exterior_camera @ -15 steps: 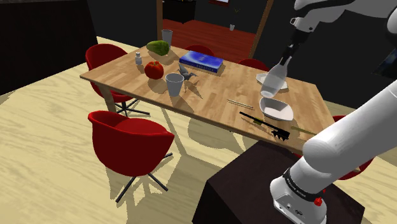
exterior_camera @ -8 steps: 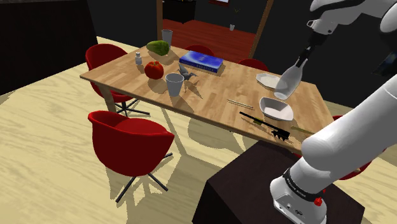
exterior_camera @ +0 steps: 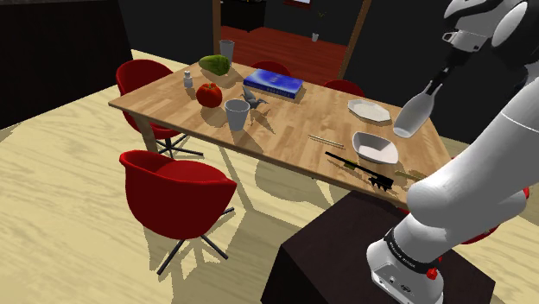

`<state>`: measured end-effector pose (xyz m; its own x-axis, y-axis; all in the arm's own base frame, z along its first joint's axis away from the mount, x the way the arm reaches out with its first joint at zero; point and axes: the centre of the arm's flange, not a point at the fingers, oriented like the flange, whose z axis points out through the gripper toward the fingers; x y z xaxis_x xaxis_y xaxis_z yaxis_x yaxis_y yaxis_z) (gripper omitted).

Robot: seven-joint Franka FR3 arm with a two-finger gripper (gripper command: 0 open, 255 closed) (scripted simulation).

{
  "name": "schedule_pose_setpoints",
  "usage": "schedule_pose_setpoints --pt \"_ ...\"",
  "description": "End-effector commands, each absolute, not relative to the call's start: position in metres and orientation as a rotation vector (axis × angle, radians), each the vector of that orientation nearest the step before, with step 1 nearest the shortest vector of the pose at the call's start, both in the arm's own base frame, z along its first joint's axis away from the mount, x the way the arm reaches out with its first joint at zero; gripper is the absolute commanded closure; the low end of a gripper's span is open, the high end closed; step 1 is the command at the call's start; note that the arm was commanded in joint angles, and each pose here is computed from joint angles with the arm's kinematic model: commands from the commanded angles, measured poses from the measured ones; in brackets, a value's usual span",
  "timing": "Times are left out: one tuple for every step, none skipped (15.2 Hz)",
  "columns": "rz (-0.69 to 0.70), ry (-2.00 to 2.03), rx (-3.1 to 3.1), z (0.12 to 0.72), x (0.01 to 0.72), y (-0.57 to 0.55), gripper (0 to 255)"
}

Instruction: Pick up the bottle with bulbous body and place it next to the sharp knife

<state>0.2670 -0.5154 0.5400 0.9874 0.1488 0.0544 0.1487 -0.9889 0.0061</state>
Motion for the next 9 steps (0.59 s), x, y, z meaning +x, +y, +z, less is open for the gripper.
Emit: schedule_pose_setpoints --pt "0.086 0.238 3.128 0.540 0.252 -0.540 255" --pt "0.086 0.238 3.128 0.540 0.244 -0.550 255" --pt "0.086 0.237 3.128 0.540 0.236 -0.560 255" --pt "0.086 0.237 3.128 0.540 0.228 -0.571 255" --pt "0.086 0.238 3.128 0.540 0.220 -0.581 255" --pt "0.086 0.238 3.128 0.540 0.212 -0.592 255" --pt "0.086 0.237 3.128 0.540 0.207 -0.597 255" --pt "0.086 0.237 3.128 0.534 0.207 -0.597 255" --pt "0.086 0.237 3.128 0.529 0.207 -0.597 255"
